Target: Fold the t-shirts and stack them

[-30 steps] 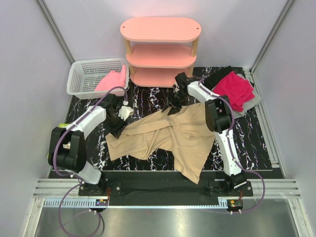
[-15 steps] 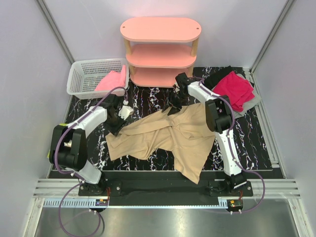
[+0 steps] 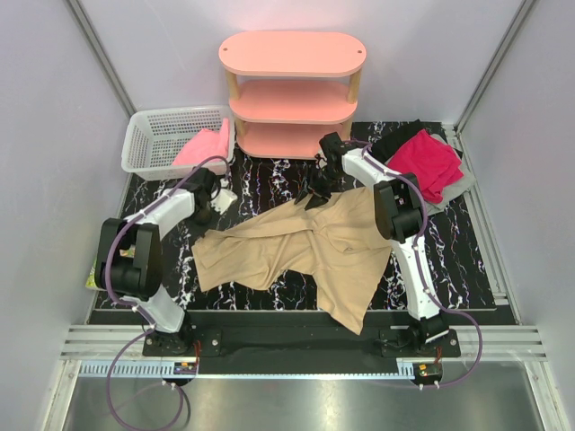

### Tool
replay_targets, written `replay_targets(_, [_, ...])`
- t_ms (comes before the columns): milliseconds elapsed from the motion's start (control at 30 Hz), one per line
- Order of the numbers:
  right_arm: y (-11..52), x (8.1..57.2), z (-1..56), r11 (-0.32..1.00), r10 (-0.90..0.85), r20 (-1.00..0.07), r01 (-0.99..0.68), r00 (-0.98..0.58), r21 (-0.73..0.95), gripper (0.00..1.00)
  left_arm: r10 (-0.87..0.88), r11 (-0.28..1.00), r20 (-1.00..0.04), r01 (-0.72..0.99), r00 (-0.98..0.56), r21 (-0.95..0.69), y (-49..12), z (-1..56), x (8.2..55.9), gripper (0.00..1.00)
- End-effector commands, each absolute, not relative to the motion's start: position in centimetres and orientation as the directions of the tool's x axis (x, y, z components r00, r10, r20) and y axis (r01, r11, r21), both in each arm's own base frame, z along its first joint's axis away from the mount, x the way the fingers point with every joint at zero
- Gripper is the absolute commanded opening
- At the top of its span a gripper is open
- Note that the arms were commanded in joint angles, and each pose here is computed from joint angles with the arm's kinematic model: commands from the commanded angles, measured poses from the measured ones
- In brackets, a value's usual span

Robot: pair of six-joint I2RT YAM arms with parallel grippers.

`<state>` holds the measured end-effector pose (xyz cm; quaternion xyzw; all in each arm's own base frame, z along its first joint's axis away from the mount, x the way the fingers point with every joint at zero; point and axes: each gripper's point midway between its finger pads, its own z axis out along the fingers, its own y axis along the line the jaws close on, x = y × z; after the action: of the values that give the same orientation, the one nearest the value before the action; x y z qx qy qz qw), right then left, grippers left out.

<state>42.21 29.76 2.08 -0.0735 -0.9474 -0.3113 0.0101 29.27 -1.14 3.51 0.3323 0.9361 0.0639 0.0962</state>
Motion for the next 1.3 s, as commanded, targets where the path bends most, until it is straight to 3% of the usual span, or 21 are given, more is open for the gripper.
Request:
replay_targets(0, [26.6, 42.3, -1.8, 0.876, 0.142, 0.028, 0.139, -0.989, 0.463, 0.51, 0.641, 0.761, -0.221, 0.572, -0.735, 0.306, -0.3, 7.4, 33.9, 0.0])
replay_targets(400, [26.6, 42.4, -1.8, 0.874, 0.144, 0.025, 0.139, -0.989, 0.466, 0.51, 0.641, 0.764, -0.269, 0.565, -0.719, 0.312, -0.6, 9.9, 32.6, 0.0])
replay_targets(800, [26.5, 42.4, -1.4, 0.876, 0.145, 0.017, 0.136, -0.989, 0.463, 0.51, 0.639, 0.726, -0.305, 0.423, -0.706, 0.542, 3.5, 15.0, 43.8, 0.0])
replay_targets(1267, [26.4, 42.1, -1.8, 0.877, 0.146, 0.03, 0.143, -0.989, 0.459, 0.5, 0.665, 0.689, -0.286, 0.42, -0.69, 0.59, 3.9, 16.3, 46.7, 0.0])
